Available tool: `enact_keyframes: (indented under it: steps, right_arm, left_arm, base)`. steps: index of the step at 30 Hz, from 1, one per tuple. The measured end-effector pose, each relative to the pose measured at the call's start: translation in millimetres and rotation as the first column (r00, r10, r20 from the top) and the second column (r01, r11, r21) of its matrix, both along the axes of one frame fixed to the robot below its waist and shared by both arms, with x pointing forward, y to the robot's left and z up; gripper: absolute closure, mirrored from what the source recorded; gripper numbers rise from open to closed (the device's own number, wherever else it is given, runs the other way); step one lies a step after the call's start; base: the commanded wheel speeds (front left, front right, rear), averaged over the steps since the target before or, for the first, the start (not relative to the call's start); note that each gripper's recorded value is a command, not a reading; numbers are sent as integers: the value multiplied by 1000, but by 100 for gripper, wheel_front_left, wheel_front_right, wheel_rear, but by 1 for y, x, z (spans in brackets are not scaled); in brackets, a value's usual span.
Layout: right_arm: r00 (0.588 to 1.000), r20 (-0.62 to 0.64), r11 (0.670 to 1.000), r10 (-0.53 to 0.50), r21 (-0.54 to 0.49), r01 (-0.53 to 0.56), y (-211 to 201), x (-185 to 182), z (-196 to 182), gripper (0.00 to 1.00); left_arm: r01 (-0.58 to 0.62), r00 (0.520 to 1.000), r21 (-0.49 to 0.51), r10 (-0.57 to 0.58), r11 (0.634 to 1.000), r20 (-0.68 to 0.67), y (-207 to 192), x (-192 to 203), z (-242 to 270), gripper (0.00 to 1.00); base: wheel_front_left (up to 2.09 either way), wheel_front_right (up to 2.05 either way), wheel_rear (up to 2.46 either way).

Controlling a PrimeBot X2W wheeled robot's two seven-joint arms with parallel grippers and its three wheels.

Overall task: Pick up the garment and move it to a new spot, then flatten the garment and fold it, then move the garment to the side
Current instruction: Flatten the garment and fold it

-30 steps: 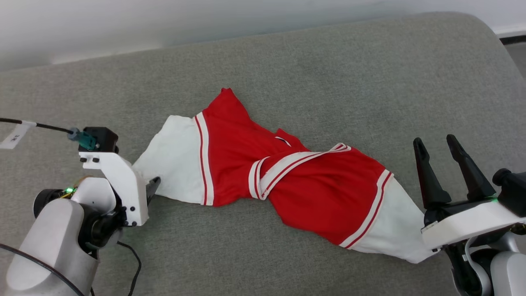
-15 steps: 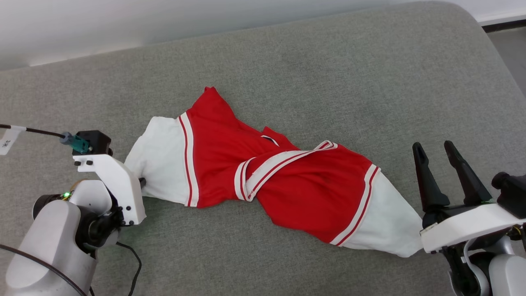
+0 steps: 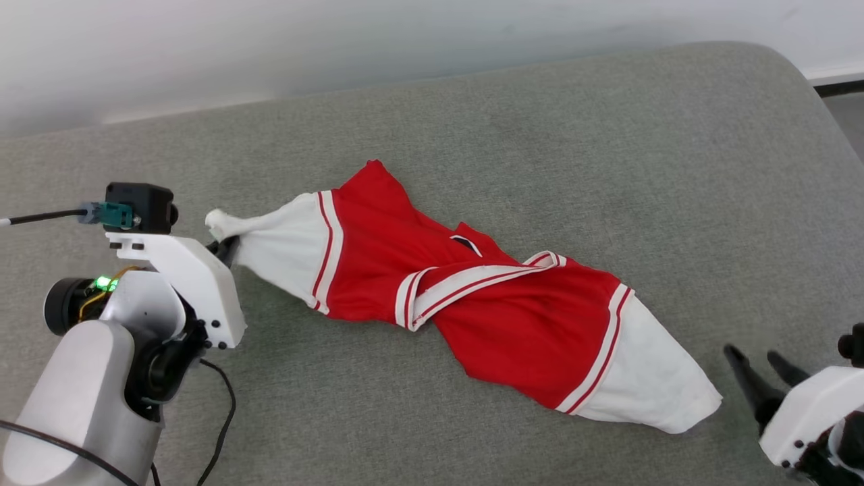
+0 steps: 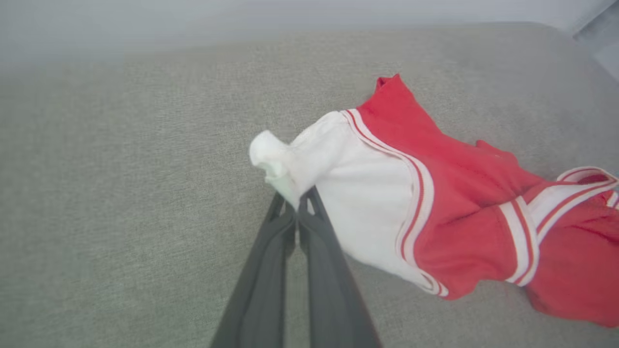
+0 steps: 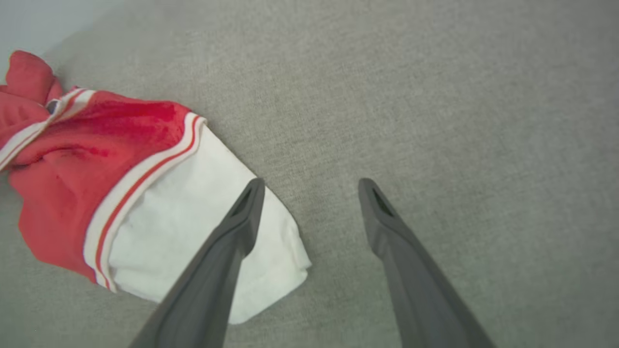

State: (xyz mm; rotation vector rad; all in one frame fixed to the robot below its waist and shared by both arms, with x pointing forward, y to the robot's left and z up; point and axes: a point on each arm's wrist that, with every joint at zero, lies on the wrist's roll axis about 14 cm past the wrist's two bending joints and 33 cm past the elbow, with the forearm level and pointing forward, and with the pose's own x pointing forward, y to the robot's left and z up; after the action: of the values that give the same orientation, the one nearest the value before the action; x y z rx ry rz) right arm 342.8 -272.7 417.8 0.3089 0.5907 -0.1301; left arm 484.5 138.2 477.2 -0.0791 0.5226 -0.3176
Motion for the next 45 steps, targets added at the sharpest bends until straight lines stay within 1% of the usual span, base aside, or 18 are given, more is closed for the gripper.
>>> enact_keyframes:
  steps: [3,5,6,8,15,16,17,22,25,28,31,32,37,40,43,44,45]
  right_arm:
    - [991,-130,999,32,33,-28,2,-12,-18,0]
    - [976,-209,997,61,64,-49,10,-19,-30,0]
    - [976,-209,997,61,64,-49,10,-19,-30,0]
    - [960,-266,994,84,83,-64,15,-22,-41,0]
    - [917,-371,984,145,147,-97,31,-19,-64,0]
    - [912,-381,983,153,152,-102,32,-19,-66,48]
    - [906,-391,982,162,155,-109,33,-18,-67,100]
    - [903,-386,977,189,166,-134,40,-14,-66,100]
    - [913,-361,979,189,147,-144,38,-9,-58,100]
    - [932,-311,981,188,110,-161,33,-1,-42,100]
    - [966,-194,985,169,10,-170,17,21,-6,100]
    - [972,-163,985,167,-22,-173,13,27,6,100]
    - [984,-3,974,179,-142,-177,5,55,64,100]
    - [976,94,963,198,-203,-176,5,75,102,100]
    - [955,198,954,222,-245,-171,10,99,141,100]
    - [923,299,947,244,-280,-160,17,129,179,100]
    - [909,329,941,257,-298,-158,20,140,191,100]
  left_arm:
    - [12,999,-2,-12,1000,33,-4,-4,9,100]
    - [22,999,-5,-22,1000,46,-8,-6,13,100]
    - [22,999,-5,-22,1000,46,-8,-6,13,100]
    - [29,998,-7,-29,1000,60,-10,-7,17,100]
    - [36,999,-9,-36,999,38,-11,-11,10,100]
    - [35,999,-8,-35,999,34,-10,-12,9,100]
    - [34,999,-7,-33,999,32,-10,-12,8,100]
    - [35,999,-4,-35,999,28,-8,-13,7,100]
    - [39,999,-4,-39,999,37,-8,-13,12,100]
    - [30,997,-1,-30,1000,75,-5,-12,22,100]
    - [16,991,1,-16,1000,130,-1,-10,37,100]
    - [14,988,8,-15,1000,155,-1,-9,44,100]
    - [-10,965,8,8,1000,263,6,-3,82,100]
    - [-34,939,-1,32,999,342,11,5,113,100]
    - [-60,909,-14,60,998,413,18,15,142,100]
    - [-83,871,-29,87,996,483,23,33,170,100]
    - [-86,859,-41,95,995,503,23,40,179,100]
  base:
    - [0,0,0]
    - [0,0,0]
    - [0,0,0]
    - [0,0,0]
    - [0,0,0]
    - [0,0,0]
    - [0,0,0]
    - [0,0,0]
    - [0,0,0]
    - [0,0,0]
    - [0,0,0]
    - [0,0,0]
    - [0,0,0]
    - [0,0,0]
    - [0,0,0]
    - [0,0,0]
    - [0,0,0]
